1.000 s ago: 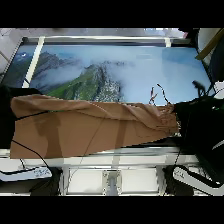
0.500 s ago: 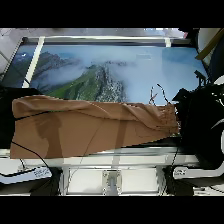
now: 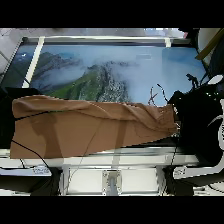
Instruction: Fold the clothes and pants, and hang the long-sleeved shirts on hangers.
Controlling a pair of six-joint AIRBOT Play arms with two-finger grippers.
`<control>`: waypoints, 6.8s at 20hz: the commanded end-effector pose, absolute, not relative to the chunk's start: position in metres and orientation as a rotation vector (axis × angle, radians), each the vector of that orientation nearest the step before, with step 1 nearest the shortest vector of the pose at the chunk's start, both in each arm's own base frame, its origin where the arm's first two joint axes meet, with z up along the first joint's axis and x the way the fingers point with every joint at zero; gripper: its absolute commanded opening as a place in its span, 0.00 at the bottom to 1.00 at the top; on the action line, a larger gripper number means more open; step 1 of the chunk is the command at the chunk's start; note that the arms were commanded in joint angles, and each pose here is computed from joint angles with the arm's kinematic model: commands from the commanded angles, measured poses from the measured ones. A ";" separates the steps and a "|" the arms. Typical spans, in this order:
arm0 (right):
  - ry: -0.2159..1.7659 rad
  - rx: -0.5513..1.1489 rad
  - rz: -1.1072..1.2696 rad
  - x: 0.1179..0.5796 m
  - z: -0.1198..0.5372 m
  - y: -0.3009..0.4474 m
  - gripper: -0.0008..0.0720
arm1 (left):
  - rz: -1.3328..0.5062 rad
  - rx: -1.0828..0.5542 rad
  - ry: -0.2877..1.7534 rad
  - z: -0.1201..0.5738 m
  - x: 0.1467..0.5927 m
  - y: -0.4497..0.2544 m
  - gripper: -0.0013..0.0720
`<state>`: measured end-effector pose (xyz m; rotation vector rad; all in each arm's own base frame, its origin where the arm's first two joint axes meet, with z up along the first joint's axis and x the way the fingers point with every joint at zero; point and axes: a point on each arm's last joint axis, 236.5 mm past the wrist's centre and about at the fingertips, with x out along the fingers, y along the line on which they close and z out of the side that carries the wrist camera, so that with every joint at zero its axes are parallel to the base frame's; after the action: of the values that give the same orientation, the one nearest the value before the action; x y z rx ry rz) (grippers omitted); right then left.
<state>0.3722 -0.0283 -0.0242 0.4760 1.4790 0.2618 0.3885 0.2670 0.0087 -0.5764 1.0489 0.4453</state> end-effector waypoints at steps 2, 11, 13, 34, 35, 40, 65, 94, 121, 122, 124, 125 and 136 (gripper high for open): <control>1.520 0.487 0.272 0.369 -0.024 -0.009 0.63 | 0.348 -0.672 1.038 -0.015 0.406 0.268 0.85; 1.553 0.528 0.238 0.366 -0.023 0.000 0.63 | 0.015 -0.798 1.107 -0.045 0.437 0.223 0.31; 1.545 0.527 0.234 0.368 -0.024 0.000 0.63 | -0.052 -0.747 1.129 -0.043 0.431 0.216 0.03; 1.397 0.463 0.266 0.394 -0.018 -0.016 0.05 | -0.079 -0.718 1.005 0.024 0.450 0.201 0.03; 1.347 0.452 0.252 0.403 -0.009 -0.019 0.05 | -0.064 -0.698 0.956 0.036 0.460 0.205 0.03; 1.025 0.299 0.132 0.450 0.091 -0.063 0.05 | 0.048 -0.575 0.672 0.129 0.497 0.238 0.03; 0.723 0.624 -0.178 0.582 0.026 -0.110 0.54 | 0.048 -0.454 0.866 0.037 0.543 0.184 0.82; 1.091 0.265 0.091 0.470 0.039 -0.051 0.54 | 0.164 -0.663 0.958 -0.044 0.521 0.204 0.68; 1.293 0.343 0.059 0.403 0.032 -0.077 0.53 | -0.144 0.002 1.175 0.065 0.434 0.204 0.03; 1.304 0.346 0.060 0.401 0.029 -0.076 0.53 | -0.075 -0.020 1.240 0.047 0.421 0.217 0.03; 1.317 0.351 0.061 0.398 0.024 -0.075 0.53 | 0.118 -0.043 1.309 0.026 0.405 0.250 0.03; 1.316 0.350 0.061 0.398 0.024 -0.075 0.53 | 0.201 -0.036 1.312 0.024 0.402 0.266 0.03; 1.181 0.275 0.077 0.390 0.069 -0.082 0.54 | 0.346 -0.329 1.254 0.062 0.383 0.229 0.99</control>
<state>0.4034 -0.0743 0.0521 0.3277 1.2109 0.0828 0.4089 0.2440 0.0497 -0.2521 1.2202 0.3231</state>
